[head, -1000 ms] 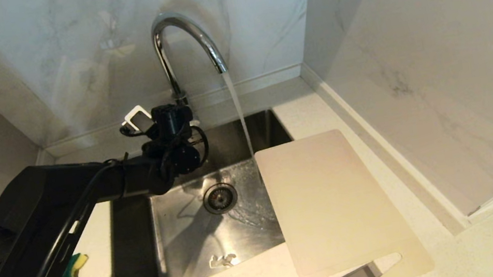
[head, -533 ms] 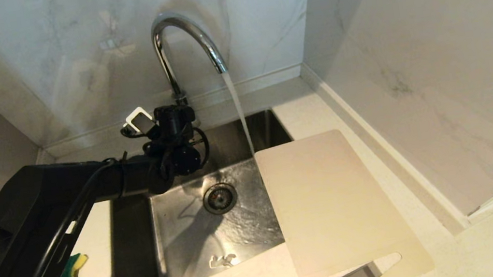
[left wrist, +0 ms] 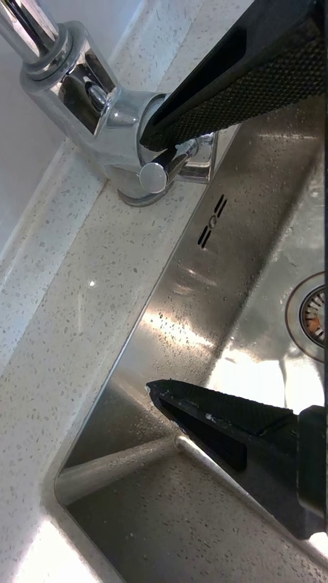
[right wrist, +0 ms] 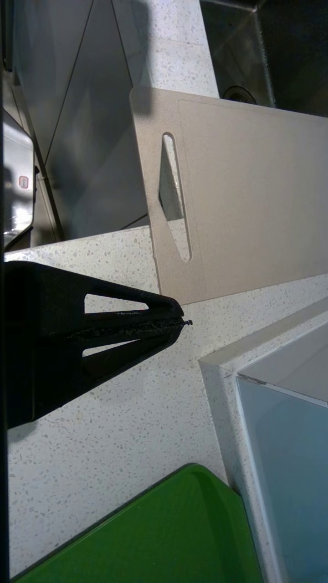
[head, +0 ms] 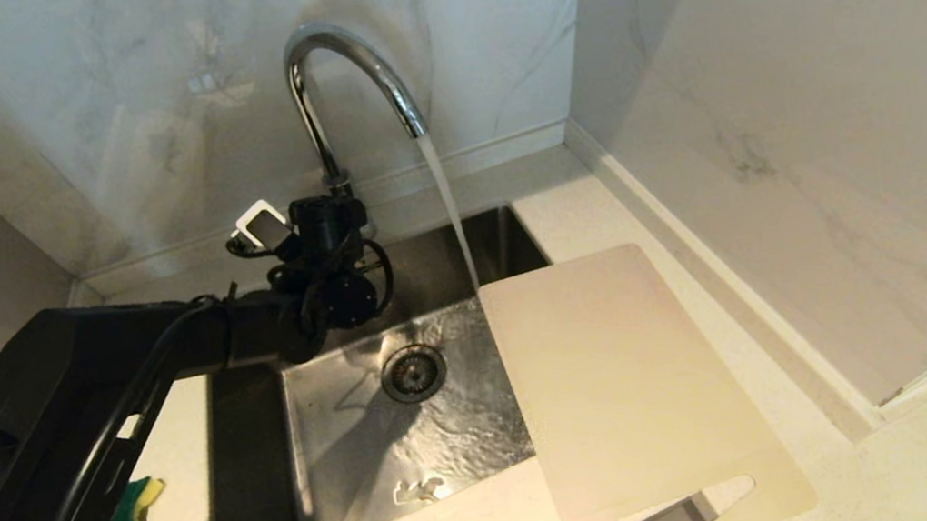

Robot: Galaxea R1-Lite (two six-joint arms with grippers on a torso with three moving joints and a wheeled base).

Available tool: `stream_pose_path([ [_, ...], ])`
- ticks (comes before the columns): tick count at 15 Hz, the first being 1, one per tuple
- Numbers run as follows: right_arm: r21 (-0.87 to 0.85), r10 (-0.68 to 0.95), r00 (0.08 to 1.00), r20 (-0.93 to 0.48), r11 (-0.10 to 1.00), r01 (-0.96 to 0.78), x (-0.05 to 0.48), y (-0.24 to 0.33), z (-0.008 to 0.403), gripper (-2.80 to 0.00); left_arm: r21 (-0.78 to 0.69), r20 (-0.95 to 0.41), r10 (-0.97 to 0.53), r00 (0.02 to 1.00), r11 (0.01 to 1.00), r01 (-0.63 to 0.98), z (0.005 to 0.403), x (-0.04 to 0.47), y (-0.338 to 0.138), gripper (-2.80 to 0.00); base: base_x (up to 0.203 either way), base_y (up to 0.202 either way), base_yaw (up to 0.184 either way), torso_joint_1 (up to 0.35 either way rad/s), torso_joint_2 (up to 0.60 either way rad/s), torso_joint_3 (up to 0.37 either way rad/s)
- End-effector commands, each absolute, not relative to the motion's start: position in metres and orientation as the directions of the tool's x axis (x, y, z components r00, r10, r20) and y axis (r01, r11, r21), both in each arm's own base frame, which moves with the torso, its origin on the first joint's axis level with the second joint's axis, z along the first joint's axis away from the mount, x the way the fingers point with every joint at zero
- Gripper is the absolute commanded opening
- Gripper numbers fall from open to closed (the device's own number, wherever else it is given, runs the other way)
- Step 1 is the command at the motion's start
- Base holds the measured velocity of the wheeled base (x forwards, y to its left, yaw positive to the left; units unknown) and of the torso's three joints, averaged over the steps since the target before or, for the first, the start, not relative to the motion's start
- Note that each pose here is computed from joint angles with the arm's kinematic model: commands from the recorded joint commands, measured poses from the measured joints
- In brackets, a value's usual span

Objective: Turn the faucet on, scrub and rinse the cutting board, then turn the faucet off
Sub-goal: Turn on the tap

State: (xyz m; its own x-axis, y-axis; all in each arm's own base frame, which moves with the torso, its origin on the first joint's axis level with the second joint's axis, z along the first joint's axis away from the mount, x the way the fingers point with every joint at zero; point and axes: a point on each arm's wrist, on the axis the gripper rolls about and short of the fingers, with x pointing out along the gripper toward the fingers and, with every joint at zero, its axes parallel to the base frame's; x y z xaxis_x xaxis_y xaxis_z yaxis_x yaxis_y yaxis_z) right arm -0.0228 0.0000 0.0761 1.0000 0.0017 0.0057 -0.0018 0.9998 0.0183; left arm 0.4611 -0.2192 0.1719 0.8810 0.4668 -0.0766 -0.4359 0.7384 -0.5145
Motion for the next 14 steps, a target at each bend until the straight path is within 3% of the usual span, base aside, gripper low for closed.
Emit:
stream_pose_path([
  [1, 0.018, 0.002, 1.000, 0.006, 1.000, -0.002, -0.023, 0.000, 0.076, -2.80, -0.526, -0.069, 0.471, 0.880, 0.732, -0.433, 0.176, 0.460, -0.219, 0.00, 0.000, 0.000, 0.000, 0.000, 0.00, 0.000],
  [11, 0.018, 0.002, 1.000, 0.006, 1.000, -0.002, -0.023, 0.000, 0.076, -2.80, -0.612, 0.023, 0.432, 0.901, 0.720, -0.329, 0.261, 0.423, -0.205, 0.00, 0.000, 0.000, 0.000, 0.000, 0.00, 0.000],
  [14, 0.018, 0.002, 1.000, 0.006, 1.000, -0.002, -0.023, 0.000, 0.076, -2.80, -0.551, -0.014, 0.367, 0.930, 0.773, -0.314, 0.300, 0.385, -0.193, 0.00, 0.000, 0.000, 0.000, 0.000, 0.00, 0.000],
])
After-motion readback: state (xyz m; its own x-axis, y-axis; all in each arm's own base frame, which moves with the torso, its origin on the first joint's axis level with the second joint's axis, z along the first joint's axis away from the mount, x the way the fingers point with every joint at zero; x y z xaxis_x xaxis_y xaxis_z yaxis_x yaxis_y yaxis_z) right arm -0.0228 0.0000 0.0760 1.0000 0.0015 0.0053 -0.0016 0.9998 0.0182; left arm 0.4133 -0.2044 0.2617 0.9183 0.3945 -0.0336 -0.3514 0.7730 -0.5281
